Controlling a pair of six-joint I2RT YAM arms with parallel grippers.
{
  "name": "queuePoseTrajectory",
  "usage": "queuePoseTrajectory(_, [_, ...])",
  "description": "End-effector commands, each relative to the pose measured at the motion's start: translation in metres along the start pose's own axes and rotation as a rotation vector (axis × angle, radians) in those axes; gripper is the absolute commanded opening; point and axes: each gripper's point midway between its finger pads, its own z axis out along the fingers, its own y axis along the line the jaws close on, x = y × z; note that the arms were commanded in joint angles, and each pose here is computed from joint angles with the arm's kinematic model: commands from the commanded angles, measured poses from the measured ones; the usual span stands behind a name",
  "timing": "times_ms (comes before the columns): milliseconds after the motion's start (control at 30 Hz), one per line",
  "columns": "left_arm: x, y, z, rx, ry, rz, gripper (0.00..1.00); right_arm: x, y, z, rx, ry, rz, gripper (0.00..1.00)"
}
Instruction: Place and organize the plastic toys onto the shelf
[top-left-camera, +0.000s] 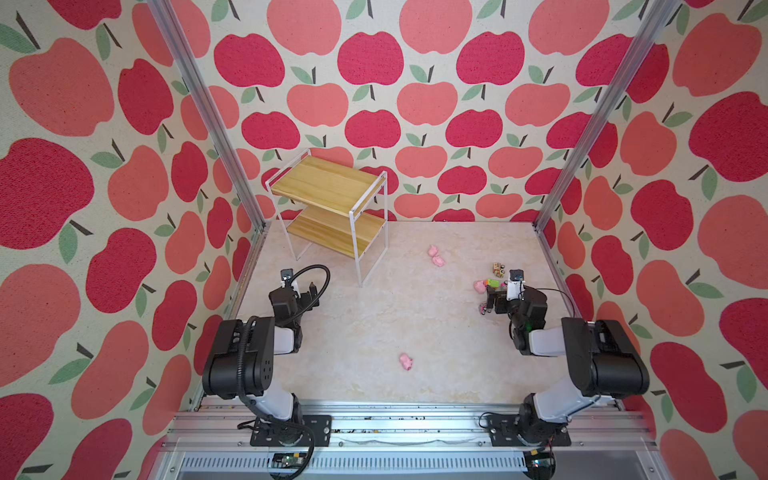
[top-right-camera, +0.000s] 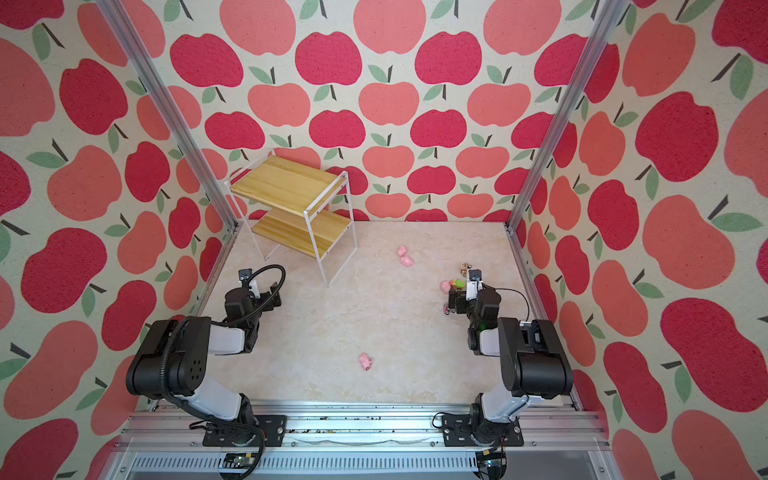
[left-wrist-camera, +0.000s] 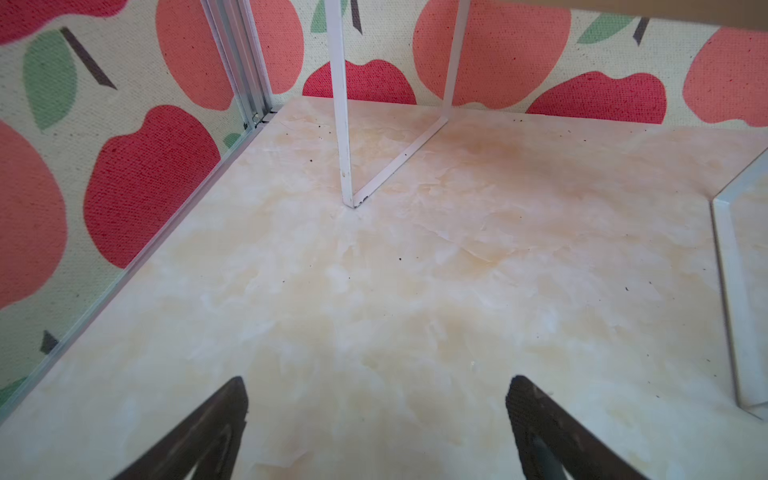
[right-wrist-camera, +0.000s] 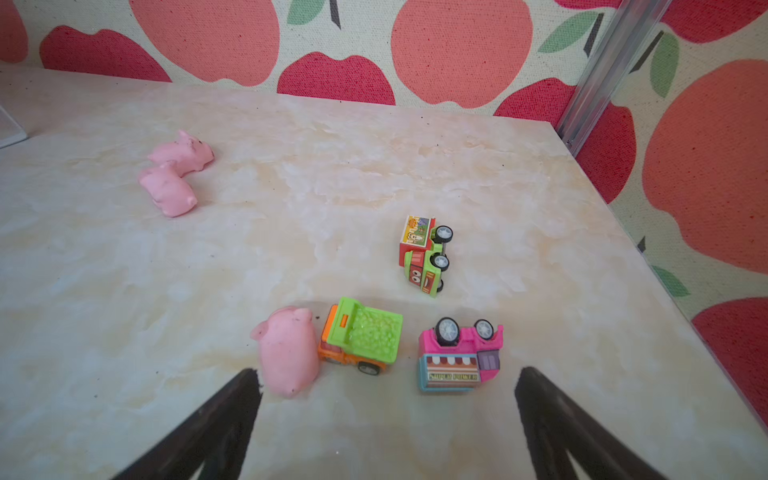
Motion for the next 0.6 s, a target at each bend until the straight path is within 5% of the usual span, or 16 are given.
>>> queuePoseTrajectory(0, [0.0003,0.0016,-0.0009,-0.008,-0.013,0.017,0.99,-0.0078,0.0015,0.0003,-0.004,-0.021,0.002,0.99])
queuePoseTrajectory(567, [0.0014,0.0030,0.0005,0.011,0.002,-0.003,0.99,-0.0071,-0.0040,0.0006,0.025,-0.017,0.013,0.99])
